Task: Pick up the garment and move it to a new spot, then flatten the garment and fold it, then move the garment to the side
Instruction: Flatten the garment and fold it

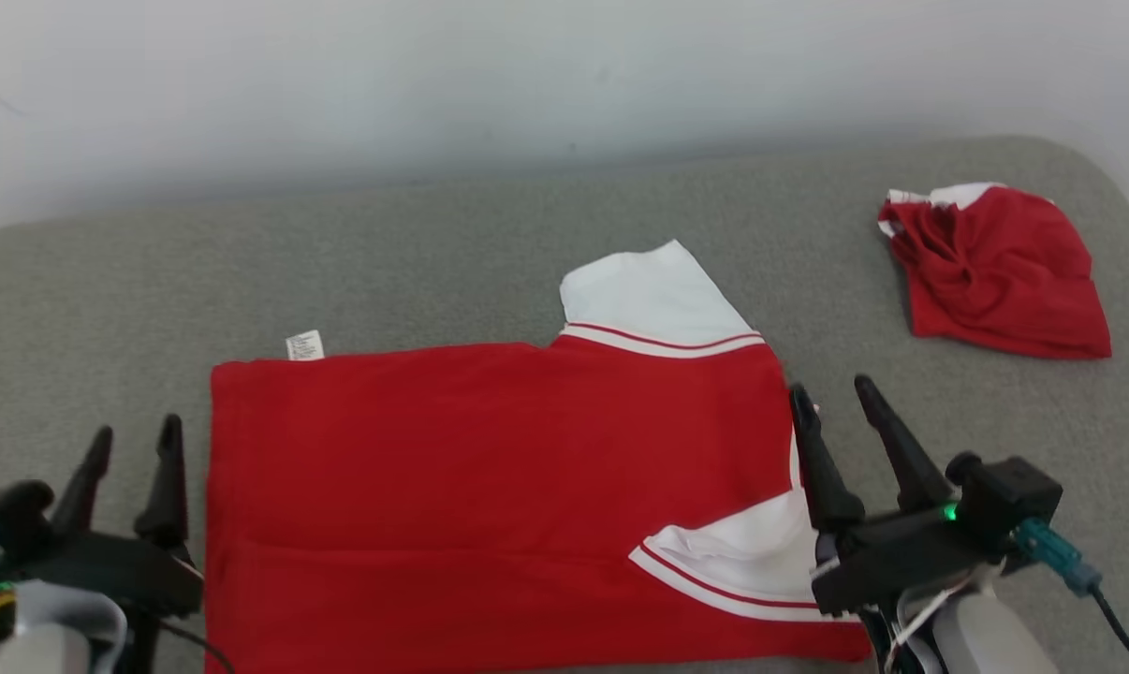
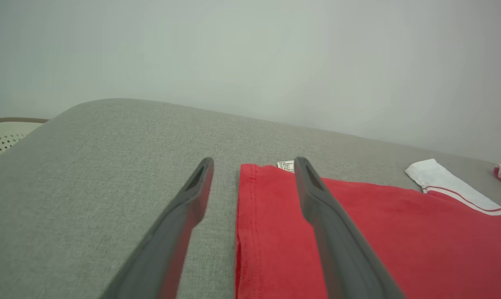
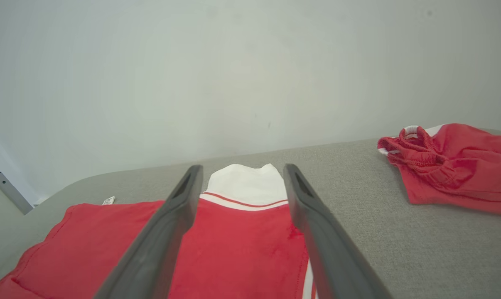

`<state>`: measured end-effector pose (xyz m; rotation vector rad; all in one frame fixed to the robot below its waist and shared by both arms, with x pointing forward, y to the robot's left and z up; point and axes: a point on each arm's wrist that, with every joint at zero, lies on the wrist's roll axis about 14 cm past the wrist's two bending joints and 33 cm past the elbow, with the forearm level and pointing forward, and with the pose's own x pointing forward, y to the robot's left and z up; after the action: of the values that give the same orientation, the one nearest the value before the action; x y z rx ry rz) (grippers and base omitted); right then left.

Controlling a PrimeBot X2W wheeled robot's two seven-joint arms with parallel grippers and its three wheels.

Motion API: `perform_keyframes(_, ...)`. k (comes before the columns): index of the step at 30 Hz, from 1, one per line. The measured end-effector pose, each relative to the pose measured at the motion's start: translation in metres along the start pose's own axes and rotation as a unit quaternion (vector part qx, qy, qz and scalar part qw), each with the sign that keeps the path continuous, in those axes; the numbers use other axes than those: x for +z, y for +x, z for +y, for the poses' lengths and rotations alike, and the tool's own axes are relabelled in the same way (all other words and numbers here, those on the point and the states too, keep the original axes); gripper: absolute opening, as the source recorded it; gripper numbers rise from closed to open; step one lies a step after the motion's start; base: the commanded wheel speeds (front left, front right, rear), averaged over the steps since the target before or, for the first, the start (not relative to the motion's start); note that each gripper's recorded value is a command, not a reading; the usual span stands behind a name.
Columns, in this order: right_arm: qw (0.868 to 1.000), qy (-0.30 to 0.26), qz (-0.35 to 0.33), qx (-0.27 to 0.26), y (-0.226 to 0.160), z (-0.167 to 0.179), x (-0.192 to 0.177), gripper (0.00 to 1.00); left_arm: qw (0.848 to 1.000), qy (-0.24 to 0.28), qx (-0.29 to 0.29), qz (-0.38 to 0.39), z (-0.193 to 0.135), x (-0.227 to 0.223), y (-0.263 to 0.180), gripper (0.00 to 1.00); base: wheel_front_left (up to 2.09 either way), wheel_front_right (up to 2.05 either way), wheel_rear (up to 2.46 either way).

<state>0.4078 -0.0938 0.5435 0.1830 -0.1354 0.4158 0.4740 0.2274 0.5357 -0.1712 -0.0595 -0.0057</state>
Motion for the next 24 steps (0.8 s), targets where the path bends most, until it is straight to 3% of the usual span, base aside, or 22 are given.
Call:
perform_keyframes(11, 1.0, 0.002, -0.009, -0.01, 0.032, -0.021, -0.004, 1.0, 0.996, -0.009, -0.004, 0.085, 0.006, -0.039, 0.067, 1.0, 0.0, 0.0, 0.0)
perform_keyframes(24, 0.999, 0.003, 0.02, -0.042, 0.031, -0.047, -0.027, 1.0, 0.985, -0.009, -0.017, 0.173, -0.01, -0.107, 0.094, 1.0, 0.0, 0.0, 0.0)
